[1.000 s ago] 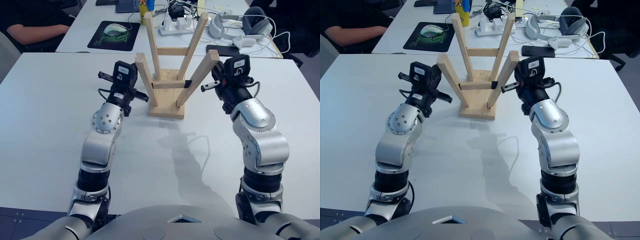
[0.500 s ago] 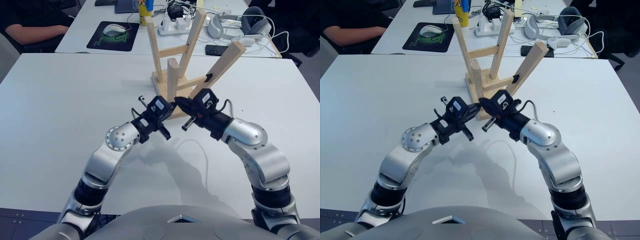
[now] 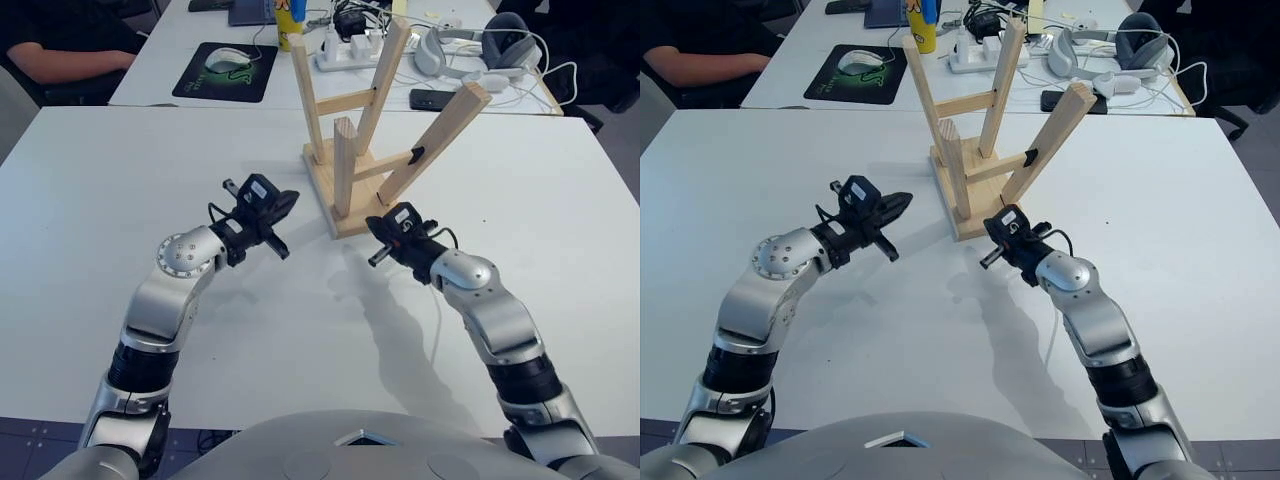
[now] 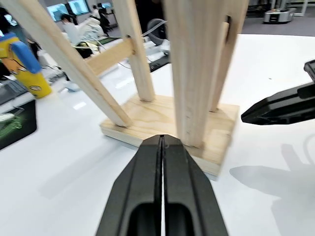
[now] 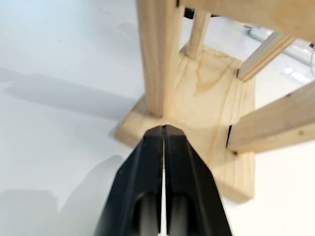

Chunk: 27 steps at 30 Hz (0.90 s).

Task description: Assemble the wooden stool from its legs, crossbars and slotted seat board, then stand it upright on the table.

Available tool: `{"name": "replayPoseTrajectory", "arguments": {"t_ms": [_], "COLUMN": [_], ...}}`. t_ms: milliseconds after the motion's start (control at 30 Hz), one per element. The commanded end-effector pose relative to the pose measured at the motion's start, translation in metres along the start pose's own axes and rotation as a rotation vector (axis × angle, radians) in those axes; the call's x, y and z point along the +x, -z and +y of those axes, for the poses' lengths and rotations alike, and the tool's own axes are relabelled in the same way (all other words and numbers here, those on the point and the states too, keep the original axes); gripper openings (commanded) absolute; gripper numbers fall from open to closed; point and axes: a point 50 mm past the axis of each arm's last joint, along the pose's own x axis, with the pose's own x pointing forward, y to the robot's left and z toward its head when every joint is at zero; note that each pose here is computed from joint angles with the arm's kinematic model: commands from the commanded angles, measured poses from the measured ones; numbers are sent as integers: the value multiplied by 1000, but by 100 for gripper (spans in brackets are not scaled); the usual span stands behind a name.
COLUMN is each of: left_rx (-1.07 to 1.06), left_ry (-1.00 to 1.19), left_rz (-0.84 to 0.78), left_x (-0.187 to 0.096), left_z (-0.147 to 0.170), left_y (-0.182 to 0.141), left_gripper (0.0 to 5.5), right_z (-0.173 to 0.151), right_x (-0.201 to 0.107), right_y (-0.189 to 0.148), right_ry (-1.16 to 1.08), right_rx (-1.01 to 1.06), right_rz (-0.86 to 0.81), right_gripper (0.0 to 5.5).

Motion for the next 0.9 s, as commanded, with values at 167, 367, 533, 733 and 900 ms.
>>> {"name": "replayPoseTrajectory", "arguments": {"t_ms": [167,367,533,733,900], "left_rx": [-26,-22,-18,-8,-10], "left_ry": [-15,-21,-63,-89,-108], "left_rz": [-5,-7,-19,-23,-18], "left_x": [5,7,6,4,-1], "left_z": [0,1,8,14,19], "left_y": [7,7,4,3,5], "left_gripper": [2,2,2,2,2], "right_z": [-19,-16,-8,4,8], "right_x": [32,48,42,15,-7], "right_y": [10,15,34,56,77], "right_ry": [193,168,-5,-257,-344], "right_rx": [-57,-102,-174,-140,-144], "right_rz": [74,178,407,617,734], "right_gripper": [0,0,0,0,0]}}
